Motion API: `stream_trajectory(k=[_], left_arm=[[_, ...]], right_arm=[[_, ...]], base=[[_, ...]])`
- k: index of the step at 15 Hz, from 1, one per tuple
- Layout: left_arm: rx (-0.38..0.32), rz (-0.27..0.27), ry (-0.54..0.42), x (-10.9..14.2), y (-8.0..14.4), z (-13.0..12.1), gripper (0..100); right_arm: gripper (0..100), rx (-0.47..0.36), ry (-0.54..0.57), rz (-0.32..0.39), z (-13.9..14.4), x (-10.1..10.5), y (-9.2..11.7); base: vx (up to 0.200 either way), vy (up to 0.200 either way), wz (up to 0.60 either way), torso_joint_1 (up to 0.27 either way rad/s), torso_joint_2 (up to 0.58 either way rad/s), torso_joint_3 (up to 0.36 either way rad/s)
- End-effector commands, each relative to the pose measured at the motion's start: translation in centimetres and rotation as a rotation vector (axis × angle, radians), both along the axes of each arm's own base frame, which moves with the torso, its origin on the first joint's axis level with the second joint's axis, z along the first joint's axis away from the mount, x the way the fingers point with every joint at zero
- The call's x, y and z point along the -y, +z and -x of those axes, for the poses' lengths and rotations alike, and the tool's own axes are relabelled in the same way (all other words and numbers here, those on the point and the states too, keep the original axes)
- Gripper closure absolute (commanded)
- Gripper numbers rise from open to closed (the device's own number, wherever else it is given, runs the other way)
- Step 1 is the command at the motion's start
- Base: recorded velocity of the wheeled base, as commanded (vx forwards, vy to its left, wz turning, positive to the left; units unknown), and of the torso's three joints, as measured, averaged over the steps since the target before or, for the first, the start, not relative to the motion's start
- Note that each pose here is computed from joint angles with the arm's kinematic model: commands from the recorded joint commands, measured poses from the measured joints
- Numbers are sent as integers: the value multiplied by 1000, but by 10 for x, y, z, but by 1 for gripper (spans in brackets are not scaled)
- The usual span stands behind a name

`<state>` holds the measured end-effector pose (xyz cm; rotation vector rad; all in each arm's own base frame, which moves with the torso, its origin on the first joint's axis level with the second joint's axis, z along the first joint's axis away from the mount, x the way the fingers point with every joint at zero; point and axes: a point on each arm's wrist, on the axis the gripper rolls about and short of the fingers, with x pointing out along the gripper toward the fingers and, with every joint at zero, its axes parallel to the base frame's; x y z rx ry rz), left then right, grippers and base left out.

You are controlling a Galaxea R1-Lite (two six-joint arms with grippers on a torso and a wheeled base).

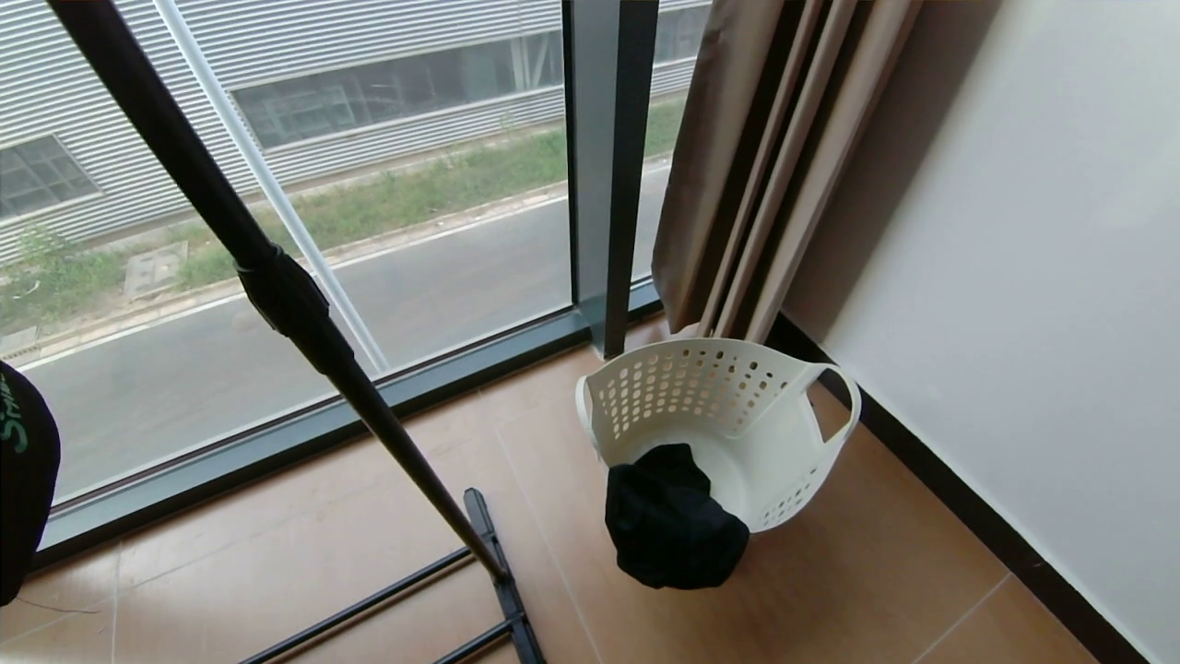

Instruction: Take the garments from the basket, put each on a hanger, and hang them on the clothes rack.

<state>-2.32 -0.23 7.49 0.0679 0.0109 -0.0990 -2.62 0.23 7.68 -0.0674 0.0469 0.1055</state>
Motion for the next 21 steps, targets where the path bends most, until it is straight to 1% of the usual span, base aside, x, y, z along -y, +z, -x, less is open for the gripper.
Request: stream_trajectory(k=[1,21], left_arm=[[0,0,0,0,0,0,0],[2,4,0,0,0,0,0]], right_arm=[[0,-1,1,1,0,0,0],[0,1,-4,-4,0,0,0]], base=[[0,0,0,2,2,-203],[0,0,0,1,4,-198]])
